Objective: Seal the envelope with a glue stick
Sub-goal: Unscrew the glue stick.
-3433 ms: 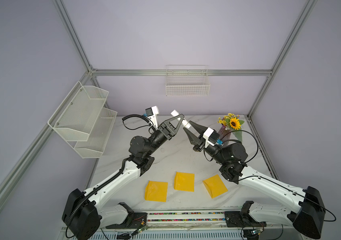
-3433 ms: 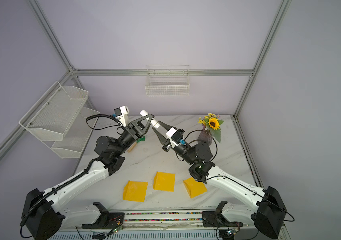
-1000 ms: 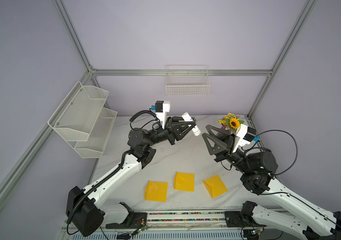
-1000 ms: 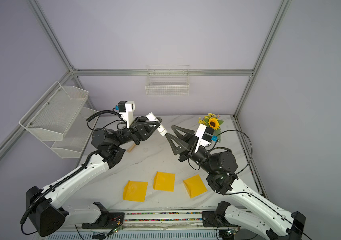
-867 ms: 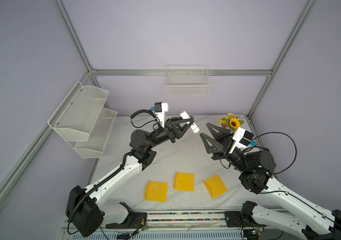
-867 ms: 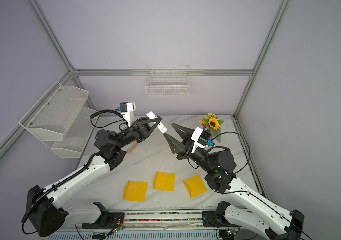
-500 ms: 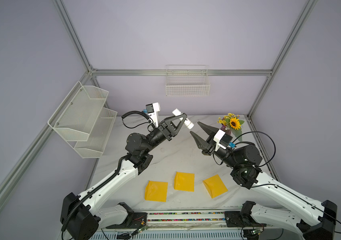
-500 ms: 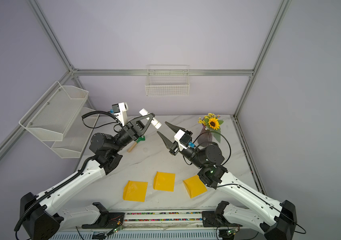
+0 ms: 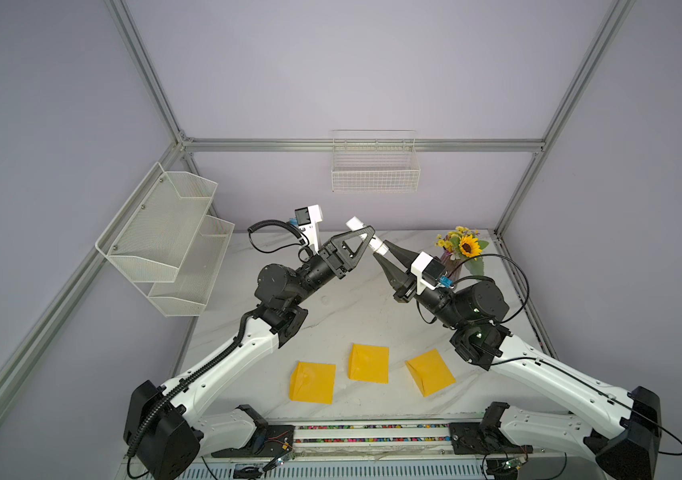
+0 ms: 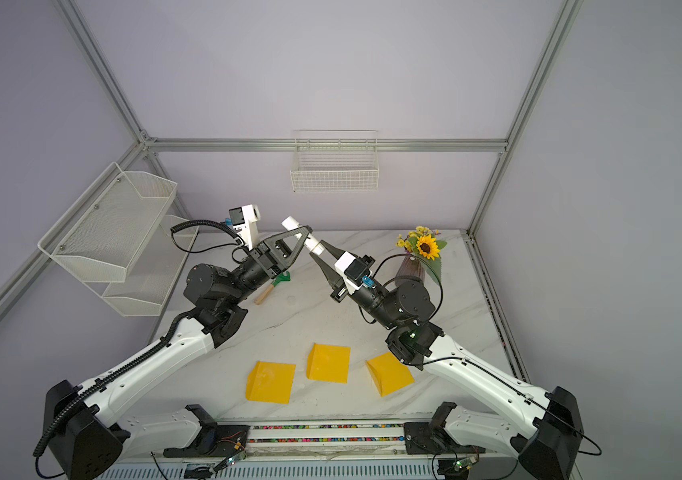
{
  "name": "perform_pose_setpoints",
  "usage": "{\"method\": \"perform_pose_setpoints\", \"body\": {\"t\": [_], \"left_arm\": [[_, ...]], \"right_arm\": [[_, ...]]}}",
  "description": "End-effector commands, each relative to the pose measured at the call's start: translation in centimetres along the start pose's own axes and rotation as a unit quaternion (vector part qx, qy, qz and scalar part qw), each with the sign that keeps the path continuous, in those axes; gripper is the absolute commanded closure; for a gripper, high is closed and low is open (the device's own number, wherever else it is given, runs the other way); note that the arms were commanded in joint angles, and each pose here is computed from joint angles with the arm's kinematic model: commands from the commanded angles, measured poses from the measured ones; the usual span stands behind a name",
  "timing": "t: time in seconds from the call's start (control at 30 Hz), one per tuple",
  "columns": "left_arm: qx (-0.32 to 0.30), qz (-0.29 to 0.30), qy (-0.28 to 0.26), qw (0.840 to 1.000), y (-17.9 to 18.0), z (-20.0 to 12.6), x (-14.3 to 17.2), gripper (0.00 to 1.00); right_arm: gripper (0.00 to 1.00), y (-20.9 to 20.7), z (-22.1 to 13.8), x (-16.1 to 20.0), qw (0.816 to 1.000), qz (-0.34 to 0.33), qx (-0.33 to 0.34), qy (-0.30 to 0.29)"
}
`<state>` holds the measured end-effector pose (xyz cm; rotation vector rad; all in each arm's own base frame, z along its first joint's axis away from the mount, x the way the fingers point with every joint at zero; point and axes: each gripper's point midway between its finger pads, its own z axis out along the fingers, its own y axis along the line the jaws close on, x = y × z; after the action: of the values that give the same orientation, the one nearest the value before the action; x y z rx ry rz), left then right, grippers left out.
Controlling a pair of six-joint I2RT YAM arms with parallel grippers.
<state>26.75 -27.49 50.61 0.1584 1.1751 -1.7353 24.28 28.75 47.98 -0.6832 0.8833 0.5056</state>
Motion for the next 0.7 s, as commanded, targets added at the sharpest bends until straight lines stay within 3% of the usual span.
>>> {"method": "perform_pose_setpoints", "body": {"t": [0.0,0.13,0.3,0.4,0.5,0.57,0.67], "left_arm": [[0.031,0.010,-0.014,0.999,-2.1,0.3,-1.2,1.00],[0.038,0.030,-0.007,0.999,-2.2,0.4,-0.9,1.00],[0.058,0.074,0.025,0.995,-2.3,1.2,0.1,1.00],[0.113,0.110,0.060,0.986,-4.2,1.9,0.8,1.00],[0.170,0.143,0.103,0.970,-6.1,2.6,1.7,1.00],[0.214,0.160,0.135,0.954,-7.3,2.9,2.5,1.00],[0.285,0.183,0.167,0.926,-9.3,2.4,3.4,1.00]], "right_arm": [[0.86,-0.5,0.0,-2.0,1.000,0.006,0.009,-0.028],[0.95,-0.8,-0.2,-1.8,0.998,0.064,0.016,-0.021],[1.00,-1.3,-1.5,-2.5,0.972,0.233,0.024,-0.028],[1.00,-1.0,-2.1,-3.0,0.931,0.362,0.008,-0.037],[1.00,0.0,-2.4,-3.5,0.877,0.478,-0.028,-0.039],[1.00,0.6,-2.5,-3.9,0.838,0.541,-0.055,-0.043],[1.00,1.5,-3.0,-4.6,0.797,0.595,-0.095,-0.053]]}}
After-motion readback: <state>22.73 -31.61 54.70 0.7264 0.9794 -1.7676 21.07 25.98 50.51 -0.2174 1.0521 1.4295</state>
